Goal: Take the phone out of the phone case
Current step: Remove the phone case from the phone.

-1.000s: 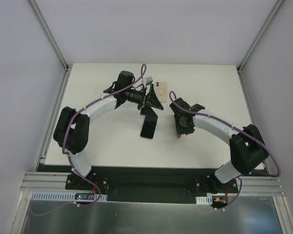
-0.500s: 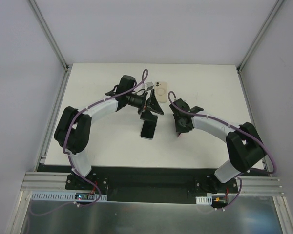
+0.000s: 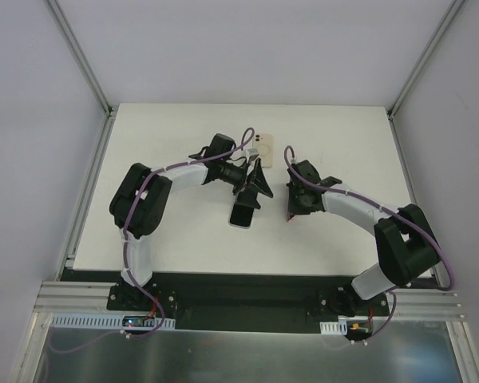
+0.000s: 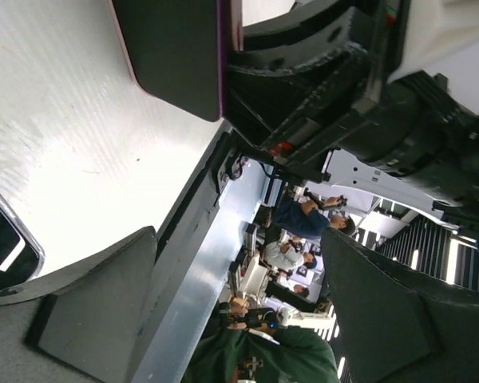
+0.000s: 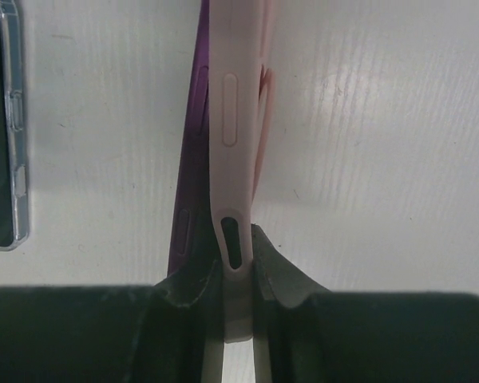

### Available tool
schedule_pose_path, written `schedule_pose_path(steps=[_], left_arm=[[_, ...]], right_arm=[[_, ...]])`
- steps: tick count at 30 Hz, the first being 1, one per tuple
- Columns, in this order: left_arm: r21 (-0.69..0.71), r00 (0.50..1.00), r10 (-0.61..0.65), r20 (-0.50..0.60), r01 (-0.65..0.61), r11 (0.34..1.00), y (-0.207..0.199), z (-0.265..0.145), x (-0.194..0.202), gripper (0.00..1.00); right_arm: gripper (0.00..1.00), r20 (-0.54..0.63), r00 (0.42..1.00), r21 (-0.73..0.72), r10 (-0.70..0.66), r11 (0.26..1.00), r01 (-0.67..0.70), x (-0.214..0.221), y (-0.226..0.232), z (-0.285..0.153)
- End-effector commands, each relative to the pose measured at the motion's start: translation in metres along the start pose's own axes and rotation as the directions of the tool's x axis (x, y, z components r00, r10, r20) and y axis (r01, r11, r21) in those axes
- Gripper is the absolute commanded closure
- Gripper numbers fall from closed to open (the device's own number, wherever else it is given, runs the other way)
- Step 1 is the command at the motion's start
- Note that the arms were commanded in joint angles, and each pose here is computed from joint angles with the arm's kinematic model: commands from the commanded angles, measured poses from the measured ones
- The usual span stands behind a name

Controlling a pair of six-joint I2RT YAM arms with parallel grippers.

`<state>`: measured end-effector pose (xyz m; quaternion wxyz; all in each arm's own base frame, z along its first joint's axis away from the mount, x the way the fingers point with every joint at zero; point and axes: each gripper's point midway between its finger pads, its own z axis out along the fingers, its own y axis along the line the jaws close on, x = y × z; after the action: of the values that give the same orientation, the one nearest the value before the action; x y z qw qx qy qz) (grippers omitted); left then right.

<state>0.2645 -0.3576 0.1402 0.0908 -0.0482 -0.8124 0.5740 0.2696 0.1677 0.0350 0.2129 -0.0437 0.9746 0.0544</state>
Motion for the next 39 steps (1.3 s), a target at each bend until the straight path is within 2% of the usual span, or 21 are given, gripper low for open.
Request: schedule_pose_path(steps=[1,7,12,19,27,33,35,39], left_arm=[[-0.008,1.000,0.020,0.004,-0.020,1.000,0.003,0.011,-0.013,0.20],[-0.045,0.998,0.031,0.046,-0.029,0.999,0.012,0.018,-0.029,0.25],[-0.096,0.990,0.087,0.111,-0.076,0.992,0.018,0.022,-0.049,0.28],[-0.164,0.980,0.185,0.069,-0.172,0.971,0.033,0.035,-0.050,0.29],[-0.284,0.976,0.218,0.006,-0.207,0.936,0.063,0.041,-0.032,0.29],[-0.335,0.971,0.238,0.014,-0.220,0.916,0.069,0.044,-0.033,0.29],[-0.360,0.969,0.248,0.013,-0.226,0.905,0.070,0.045,-0.033,0.32],[-0.494,0.960,0.280,0.026,-0.231,0.838,0.087,0.042,-0.038,0.47]], right_arm=[[0.99,-0.085,0.996,-0.250,0.041,0.966,-0.061,0.019,0.056,0.050],[0.99,-0.103,0.995,-0.254,0.016,0.966,-0.042,0.023,0.070,0.043],[0.99,-0.111,0.994,-0.269,0.016,0.962,-0.045,0.023,0.074,0.041],[0.99,-0.137,0.990,-0.298,0.015,0.953,-0.056,0.026,0.080,0.041],[0.99,-0.160,0.987,-0.313,0.025,0.947,-0.075,0.026,0.087,0.041],[0.99,-0.152,0.988,-0.321,0.027,0.944,-0.075,0.021,0.089,0.034],[0.98,-0.148,0.989,-0.320,0.026,0.945,-0.073,0.020,0.088,0.032],[0.99,-0.142,0.989,-0.320,0.030,0.945,-0.074,0.017,0.087,0.022]])
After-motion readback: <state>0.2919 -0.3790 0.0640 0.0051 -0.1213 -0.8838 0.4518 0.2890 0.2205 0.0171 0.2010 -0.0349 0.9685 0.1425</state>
